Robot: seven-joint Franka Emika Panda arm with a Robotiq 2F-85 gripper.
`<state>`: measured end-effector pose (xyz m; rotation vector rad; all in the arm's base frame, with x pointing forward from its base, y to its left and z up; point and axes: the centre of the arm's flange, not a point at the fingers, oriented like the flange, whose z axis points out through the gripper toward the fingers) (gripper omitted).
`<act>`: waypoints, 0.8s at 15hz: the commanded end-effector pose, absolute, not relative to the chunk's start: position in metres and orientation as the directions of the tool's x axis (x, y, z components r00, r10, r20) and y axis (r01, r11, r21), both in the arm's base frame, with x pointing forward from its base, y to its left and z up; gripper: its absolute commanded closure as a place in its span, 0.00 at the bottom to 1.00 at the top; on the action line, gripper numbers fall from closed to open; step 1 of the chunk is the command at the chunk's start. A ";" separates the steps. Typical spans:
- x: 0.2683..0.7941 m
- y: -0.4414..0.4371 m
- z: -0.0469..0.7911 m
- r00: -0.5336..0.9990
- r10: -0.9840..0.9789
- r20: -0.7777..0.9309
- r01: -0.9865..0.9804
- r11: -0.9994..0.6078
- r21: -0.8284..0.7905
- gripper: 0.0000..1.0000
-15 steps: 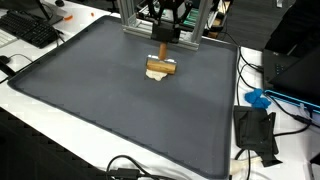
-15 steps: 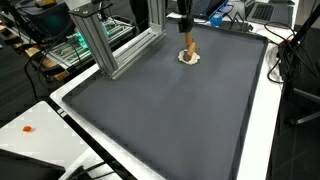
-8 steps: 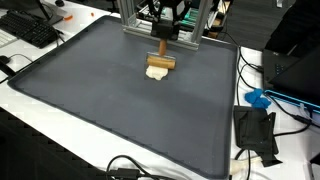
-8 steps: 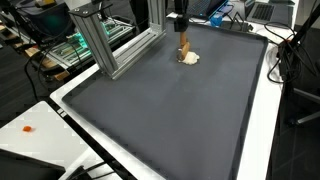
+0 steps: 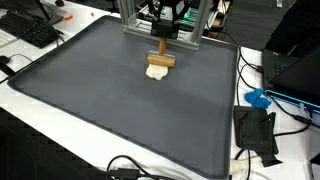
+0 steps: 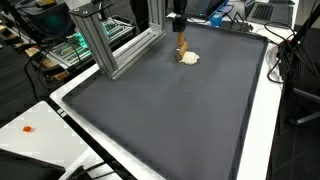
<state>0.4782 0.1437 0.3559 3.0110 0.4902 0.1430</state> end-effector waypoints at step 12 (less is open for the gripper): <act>0.481 0.143 0.320 0.992 -0.017 0.126 -0.024 -0.998 0.062 0.78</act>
